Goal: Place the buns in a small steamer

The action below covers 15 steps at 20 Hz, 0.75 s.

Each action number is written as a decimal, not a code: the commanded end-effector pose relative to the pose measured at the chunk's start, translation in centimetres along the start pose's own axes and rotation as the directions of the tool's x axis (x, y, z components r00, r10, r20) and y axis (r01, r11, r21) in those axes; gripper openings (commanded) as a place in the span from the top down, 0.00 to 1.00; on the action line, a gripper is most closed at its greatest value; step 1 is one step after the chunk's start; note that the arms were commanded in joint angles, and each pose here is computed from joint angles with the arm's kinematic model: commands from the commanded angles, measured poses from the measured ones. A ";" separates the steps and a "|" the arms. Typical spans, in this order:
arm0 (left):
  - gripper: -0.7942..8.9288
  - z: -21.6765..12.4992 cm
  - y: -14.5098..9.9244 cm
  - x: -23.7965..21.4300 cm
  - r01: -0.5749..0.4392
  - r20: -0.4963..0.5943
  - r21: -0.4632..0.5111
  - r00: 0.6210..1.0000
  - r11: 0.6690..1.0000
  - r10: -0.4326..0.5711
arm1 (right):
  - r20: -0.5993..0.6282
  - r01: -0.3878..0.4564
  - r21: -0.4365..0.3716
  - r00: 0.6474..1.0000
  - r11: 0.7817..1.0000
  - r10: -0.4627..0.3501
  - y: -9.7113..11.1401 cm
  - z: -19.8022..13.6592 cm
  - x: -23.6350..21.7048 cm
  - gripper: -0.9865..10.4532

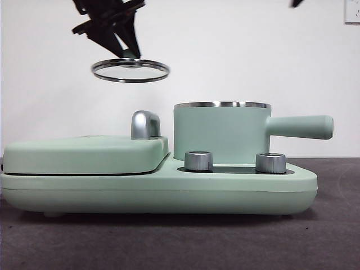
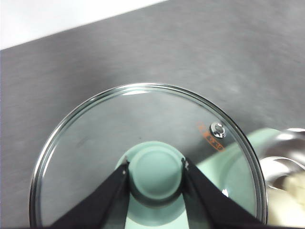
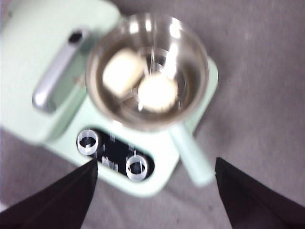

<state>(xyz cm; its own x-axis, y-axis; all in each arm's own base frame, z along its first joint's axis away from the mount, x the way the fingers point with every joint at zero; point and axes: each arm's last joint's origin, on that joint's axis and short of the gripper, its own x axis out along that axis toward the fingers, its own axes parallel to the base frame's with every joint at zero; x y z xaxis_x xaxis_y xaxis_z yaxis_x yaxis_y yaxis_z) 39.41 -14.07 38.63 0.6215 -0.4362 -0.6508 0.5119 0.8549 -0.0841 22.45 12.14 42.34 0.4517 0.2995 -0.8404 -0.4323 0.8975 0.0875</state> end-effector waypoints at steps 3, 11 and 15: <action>0.87 0.9 -4.0 0.3 0.078 0.023 0.062 0.997 0.995 -0.080 | -0.049 0.003 0.050 0.999 0.999 -0.001 -0.4 -7.4 -2.2 0.57; 0.90 -0.2 -11.3 0.7 0.216 -0.075 0.205 0.976 0.955 -0.205 | 0.266 -0.074 0.182 0.964 0.980 0.023 -1.5 -19.6 -2.5 0.57; 0.90 -0.5 -13.8 0.8 0.260 -0.080 0.250 0.966 0.933 -0.247 | 0.388 -0.110 0.179 0.921 0.978 0.033 -1.8 -24.0 -3.3 0.57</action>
<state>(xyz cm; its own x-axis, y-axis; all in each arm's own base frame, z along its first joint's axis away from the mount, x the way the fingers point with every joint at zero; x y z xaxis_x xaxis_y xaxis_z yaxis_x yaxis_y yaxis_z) 32.39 -25.63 38.07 0.4045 -0.5801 -0.7070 0.7719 0.6312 -0.0763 2.98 1.75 31.81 0.6957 0.4258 -0.5786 -0.3353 0.9048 0.2626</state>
